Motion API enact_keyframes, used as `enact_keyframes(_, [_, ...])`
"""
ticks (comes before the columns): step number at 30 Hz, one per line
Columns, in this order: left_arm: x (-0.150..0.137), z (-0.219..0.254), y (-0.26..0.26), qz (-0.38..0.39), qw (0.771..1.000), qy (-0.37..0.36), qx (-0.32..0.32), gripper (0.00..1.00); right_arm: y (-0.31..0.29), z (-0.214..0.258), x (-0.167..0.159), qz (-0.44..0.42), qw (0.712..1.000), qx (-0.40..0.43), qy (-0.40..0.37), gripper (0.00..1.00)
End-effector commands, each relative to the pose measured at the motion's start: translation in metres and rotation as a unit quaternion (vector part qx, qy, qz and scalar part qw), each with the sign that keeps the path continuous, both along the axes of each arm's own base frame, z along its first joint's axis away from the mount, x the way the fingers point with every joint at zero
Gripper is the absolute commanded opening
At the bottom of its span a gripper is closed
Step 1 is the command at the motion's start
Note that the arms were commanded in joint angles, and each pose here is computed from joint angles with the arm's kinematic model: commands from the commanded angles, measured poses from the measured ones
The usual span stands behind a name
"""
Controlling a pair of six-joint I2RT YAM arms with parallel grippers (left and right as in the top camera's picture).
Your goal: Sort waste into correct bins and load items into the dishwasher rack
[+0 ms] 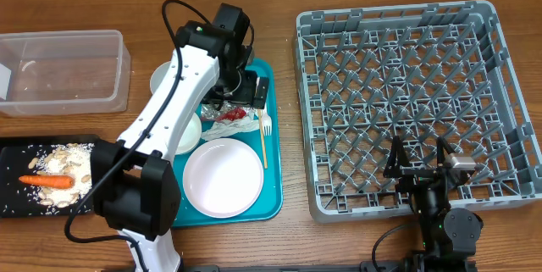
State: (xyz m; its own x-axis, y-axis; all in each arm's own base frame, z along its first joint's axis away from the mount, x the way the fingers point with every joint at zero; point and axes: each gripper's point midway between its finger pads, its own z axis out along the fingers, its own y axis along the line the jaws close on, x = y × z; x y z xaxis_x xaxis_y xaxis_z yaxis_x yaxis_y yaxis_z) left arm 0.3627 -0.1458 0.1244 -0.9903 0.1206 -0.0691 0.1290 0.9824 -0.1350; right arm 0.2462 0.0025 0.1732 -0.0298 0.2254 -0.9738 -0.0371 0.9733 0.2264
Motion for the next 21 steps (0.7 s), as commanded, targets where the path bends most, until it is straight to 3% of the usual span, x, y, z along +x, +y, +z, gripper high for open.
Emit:
enact_keyframes(1, [0.007,0.025,0.032,0.066,0.996,-0.039,0.046,1.00,-0.003,-0.002,0.000,-0.007,1.000,-0.004,-0.002,1.00])
enact_keyframes(8, [0.000,0.066,0.088,0.198,0.970,-0.089,0.105,1.00,-0.003,-0.002,0.000,-0.007,1.000,-0.004,-0.002,1.00])
enact_keyframes(14, [-0.015,0.103,0.142,0.341,0.919,-0.136,0.142,1.00,-0.003,-0.002,0.000,-0.007,1.000,-0.004,-0.002,1.00])
enact_keyframes(21, [-0.024,0.107,0.173,0.398,0.900,-0.122,0.126,1.00,-0.003,-0.002,0.000,-0.007,1.000,-0.004,-0.002,1.00])
